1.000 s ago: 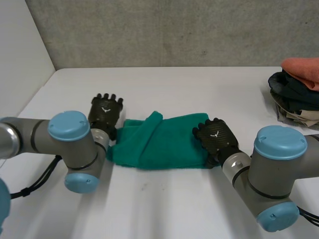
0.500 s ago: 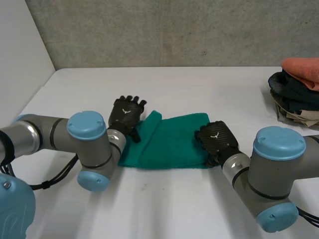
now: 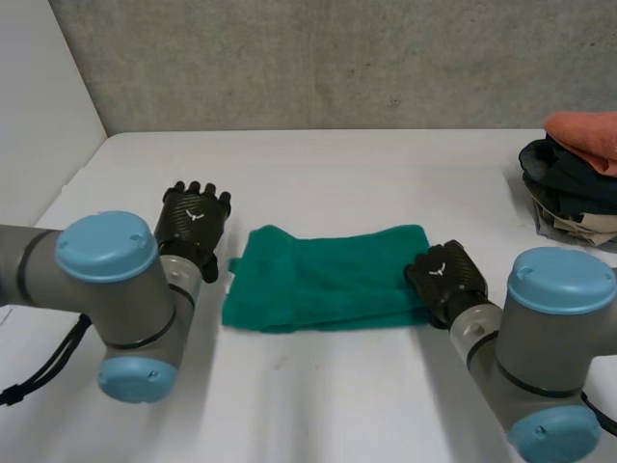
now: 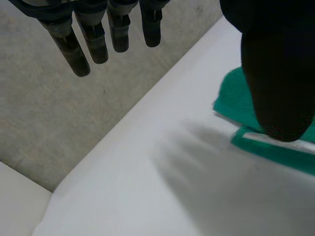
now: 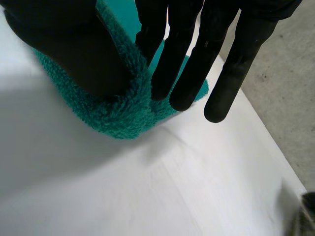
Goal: Fold the laundry.
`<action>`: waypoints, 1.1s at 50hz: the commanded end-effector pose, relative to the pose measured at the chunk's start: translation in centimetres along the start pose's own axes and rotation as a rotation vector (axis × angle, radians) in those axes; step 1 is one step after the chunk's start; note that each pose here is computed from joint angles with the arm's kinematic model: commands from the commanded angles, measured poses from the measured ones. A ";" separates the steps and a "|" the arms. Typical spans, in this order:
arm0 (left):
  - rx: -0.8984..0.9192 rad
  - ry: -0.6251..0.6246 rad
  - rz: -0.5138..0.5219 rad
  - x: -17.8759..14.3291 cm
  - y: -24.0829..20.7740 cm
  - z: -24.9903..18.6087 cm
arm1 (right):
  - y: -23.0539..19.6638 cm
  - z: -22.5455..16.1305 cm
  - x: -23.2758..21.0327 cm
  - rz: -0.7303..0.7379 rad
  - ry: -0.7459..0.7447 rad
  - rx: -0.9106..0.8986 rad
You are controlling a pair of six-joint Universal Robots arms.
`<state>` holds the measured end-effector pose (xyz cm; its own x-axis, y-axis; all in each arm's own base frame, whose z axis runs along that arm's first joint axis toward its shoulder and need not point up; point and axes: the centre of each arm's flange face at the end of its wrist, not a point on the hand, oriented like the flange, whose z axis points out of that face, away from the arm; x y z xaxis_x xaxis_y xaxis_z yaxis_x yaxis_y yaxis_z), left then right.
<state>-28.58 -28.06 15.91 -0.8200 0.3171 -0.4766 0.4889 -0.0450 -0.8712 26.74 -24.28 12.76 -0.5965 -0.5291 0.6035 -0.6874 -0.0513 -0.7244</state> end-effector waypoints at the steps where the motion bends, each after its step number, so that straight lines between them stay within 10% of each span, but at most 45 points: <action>1: 0.035 -0.014 -0.011 -1.2 -1.6 -1.9 | -0.4 -1.1 2.5 -0.202 0.075 -0.070; 6: 0.054 -0.001 -0.017 -1.4 -2.0 -2.6 | -3.8 -0.1 3.8 -0.312 0.167 0.077; 15: 0.054 0.013 -0.022 -1.2 -1.8 -2.9 | -10.6 -2.5 -9.6 -0.477 -0.119 0.687; 25: 0.090 -0.002 -0.108 -1.5 -2.7 -2.4 | -9.8 -2.5 -13.2 -0.528 -0.221 0.715; 38: 0.197 0.096 -0.298 0.9 -6.3 -3.4 | -10.1 -1.8 -1.7 0.398 -0.137 0.337; 55: -0.099 0.264 -0.213 6.6 0.0 -3.3 | -5.3 4.2 -1.8 0.550 -0.302 -0.001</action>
<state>-33.87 -22.36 15.88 -0.8003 0.5664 -0.1965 0.2505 0.0180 -0.9680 32.31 -26.22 16.36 -0.7557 -0.6537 0.0393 -0.2695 0.2558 -0.9284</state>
